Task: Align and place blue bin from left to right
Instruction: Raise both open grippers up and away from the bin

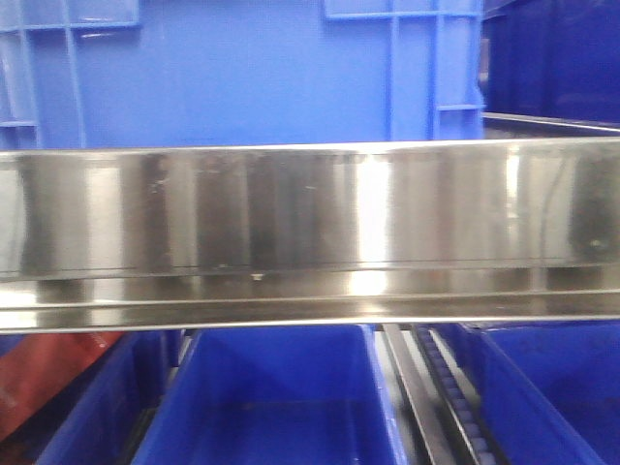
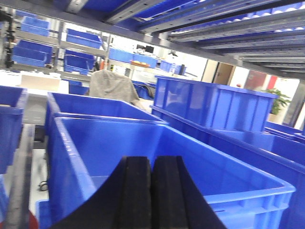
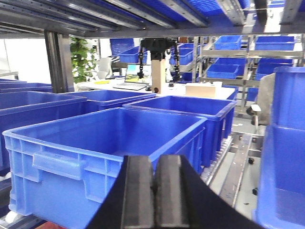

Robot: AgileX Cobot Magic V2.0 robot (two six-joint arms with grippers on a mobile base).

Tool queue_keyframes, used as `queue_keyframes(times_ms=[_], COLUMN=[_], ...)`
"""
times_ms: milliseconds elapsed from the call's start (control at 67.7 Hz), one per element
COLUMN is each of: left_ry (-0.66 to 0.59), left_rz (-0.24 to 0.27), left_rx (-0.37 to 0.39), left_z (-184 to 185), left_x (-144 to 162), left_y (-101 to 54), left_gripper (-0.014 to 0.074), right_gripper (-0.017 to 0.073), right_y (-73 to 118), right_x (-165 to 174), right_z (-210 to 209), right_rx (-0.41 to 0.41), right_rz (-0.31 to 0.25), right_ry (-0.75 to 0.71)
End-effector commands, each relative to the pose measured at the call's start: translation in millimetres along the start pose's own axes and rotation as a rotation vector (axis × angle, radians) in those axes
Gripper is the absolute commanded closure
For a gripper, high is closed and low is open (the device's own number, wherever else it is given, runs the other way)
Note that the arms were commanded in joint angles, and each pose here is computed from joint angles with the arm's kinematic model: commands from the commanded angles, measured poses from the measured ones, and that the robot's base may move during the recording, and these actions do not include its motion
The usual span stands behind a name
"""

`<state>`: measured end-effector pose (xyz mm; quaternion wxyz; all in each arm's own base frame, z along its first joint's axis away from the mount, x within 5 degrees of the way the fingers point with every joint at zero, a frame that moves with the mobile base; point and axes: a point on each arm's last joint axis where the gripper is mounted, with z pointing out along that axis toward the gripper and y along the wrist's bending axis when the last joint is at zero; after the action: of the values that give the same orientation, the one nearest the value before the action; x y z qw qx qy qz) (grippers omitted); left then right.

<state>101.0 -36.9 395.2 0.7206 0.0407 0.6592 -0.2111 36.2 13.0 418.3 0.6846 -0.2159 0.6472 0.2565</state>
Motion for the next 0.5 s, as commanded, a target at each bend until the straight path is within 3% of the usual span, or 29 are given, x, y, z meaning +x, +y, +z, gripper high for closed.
queue_keyframes(times_ms=[0,487], left_ry=[-0.023,-0.025], left_rz=[0.008,0.009], left_rx=[0.016,0.015], left_z=[-0.8,-0.8], left_x=[-2.0,-2.1], left_y=[-1.5,-1.4], left_gripper=[0.0704,0.0704], right_gripper=[0.0644,0.0644], right_y=[0.0,0.0], right_x=[-1.2,-1.4], right_z=[-0.5,-0.5], right_rx=[-0.002,-0.002], right_rz=[-0.017,-0.017], right_ry=[-0.015,-0.017])
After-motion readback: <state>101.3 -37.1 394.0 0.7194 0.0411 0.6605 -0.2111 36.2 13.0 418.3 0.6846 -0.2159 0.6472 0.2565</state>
